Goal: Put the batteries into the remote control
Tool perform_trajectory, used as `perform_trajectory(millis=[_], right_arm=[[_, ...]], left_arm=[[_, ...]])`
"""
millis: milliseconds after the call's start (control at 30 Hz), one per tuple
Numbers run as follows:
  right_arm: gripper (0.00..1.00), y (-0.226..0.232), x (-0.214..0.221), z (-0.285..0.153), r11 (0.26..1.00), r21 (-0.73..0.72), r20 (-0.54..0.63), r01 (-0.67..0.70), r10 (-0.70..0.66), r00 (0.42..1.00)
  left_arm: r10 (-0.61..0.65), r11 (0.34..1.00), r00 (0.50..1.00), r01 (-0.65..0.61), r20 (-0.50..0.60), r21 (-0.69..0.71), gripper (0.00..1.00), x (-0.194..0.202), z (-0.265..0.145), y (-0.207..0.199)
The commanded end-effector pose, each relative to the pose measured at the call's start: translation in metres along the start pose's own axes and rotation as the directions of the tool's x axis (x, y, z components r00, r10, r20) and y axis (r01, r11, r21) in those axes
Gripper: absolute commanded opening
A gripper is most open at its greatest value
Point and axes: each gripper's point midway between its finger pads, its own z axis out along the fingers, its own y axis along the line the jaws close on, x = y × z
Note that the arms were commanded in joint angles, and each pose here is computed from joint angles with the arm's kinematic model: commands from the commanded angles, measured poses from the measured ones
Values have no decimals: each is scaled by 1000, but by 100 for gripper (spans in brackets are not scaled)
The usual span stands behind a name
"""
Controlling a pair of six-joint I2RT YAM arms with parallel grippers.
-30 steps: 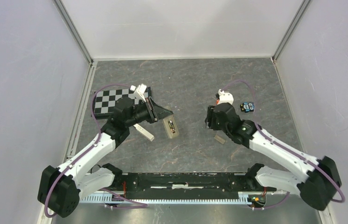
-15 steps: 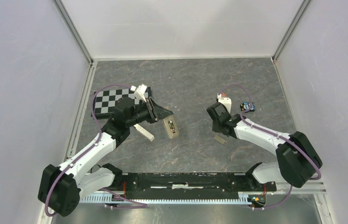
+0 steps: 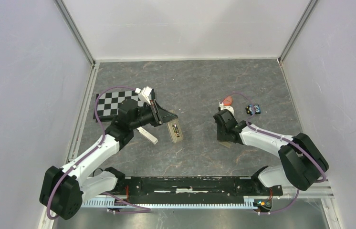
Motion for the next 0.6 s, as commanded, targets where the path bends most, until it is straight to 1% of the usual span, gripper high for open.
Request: perform_trajectory(millis=[0,167,333,467,567], right_arm=[[28,18,5,-5,986,-141,-12,86,-89,996],[28,24,16,-13,967,-210,-44,144,-157,987],[29,9,26,-17,978,-160,-73,136,-149,986],[30,12,37,-21,972,-199,-103,123,-145,984],[32,15,44,-25,962,-235,-125,136,-169,978]], left_arm=[[68,996,997,-70,27,56,2,-8,-2,-13],[64,997,998,-65,24,49,2,-6,-3,-12],[65,997,998,-66,22,42,2,-5,-5,-11],[65,997,998,-66,19,38,2,-4,-6,-10],[64,997,998,-65,21,33,2,-3,-6,-9]])
